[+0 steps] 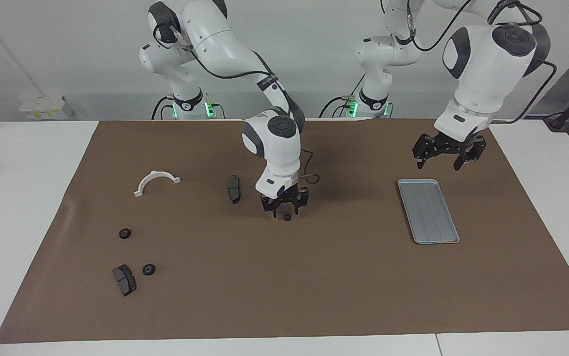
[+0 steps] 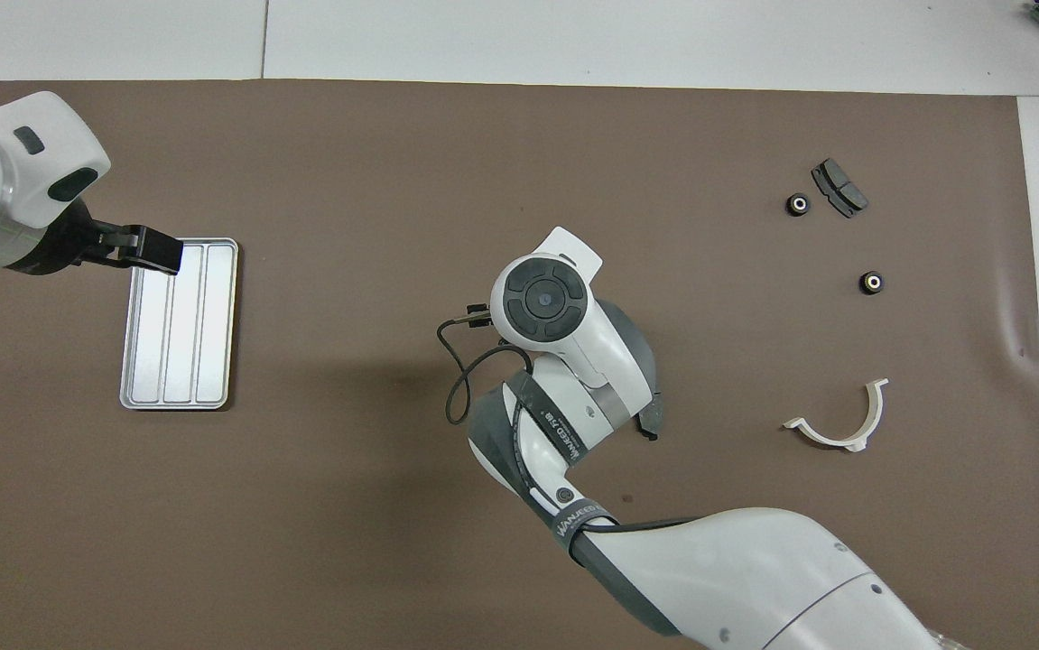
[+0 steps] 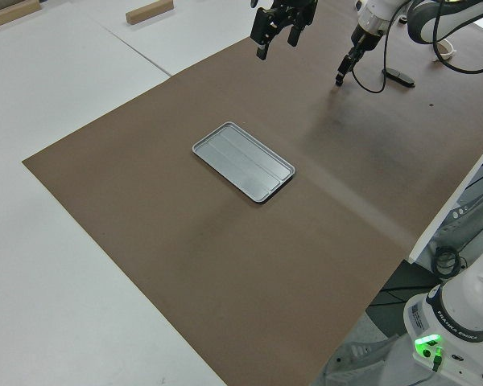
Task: Place bearing gear from tray to pile
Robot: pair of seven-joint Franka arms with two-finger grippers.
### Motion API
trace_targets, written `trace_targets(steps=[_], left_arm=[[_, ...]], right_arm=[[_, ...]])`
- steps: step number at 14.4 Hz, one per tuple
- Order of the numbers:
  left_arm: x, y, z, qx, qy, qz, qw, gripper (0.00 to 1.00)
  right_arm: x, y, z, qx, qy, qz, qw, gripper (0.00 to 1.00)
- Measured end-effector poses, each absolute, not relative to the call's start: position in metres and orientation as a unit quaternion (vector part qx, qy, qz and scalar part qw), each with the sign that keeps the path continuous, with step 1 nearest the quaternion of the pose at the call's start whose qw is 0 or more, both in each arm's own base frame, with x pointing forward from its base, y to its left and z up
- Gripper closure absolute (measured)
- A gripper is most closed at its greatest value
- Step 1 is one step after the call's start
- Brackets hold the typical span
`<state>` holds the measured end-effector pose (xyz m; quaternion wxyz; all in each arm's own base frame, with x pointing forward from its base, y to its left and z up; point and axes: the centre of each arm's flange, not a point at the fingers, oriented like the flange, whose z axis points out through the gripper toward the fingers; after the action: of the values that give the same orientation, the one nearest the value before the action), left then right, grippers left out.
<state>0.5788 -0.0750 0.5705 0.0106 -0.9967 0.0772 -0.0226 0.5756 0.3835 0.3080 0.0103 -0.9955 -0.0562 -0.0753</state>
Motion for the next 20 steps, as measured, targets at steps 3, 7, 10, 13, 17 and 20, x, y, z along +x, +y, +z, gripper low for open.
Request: trace_targets(steps=[3, 7, 10, 13, 17, 20], left_arm=[[0.571, -0.065, 0.600, -0.998, 0.068, -0.013, 0.001, 0.00], [0.562, -0.066, 0.612, -0.997, 0.079, -0.004, 0.000, 0.00], [0.557, -0.064, 0.616, -0.997, 0.081, -0.006, 0.000, 0.00], [0.557, -0.059, 0.616, -0.996, 0.090, -0.006, 0.000, 0.00], [0.557, -0.058, 0.616, -0.996, 0.093, -0.006, 0.000, 0.00], [0.555, -0.059, 0.616, -0.996, 0.094, -0.006, 0.000, 0.00]], right_arm=[[0.572, 0.384, 0.303, -0.996, -0.058, -0.072, 0.009, 0.33], [0.569, 0.383, 0.291, -0.995, -0.060, -0.080, 0.014, 0.39], [0.568, 0.383, 0.290, -0.995, -0.060, -0.080, 0.015, 0.54], [0.568, 0.383, 0.290, -0.995, -0.060, -0.080, 0.015, 0.70], [0.568, 0.383, 0.290, -0.995, -0.060, -0.081, 0.015, 0.77], [0.578, 0.375, 0.298, -0.995, -0.052, -0.089, 0.017, 0.77]])
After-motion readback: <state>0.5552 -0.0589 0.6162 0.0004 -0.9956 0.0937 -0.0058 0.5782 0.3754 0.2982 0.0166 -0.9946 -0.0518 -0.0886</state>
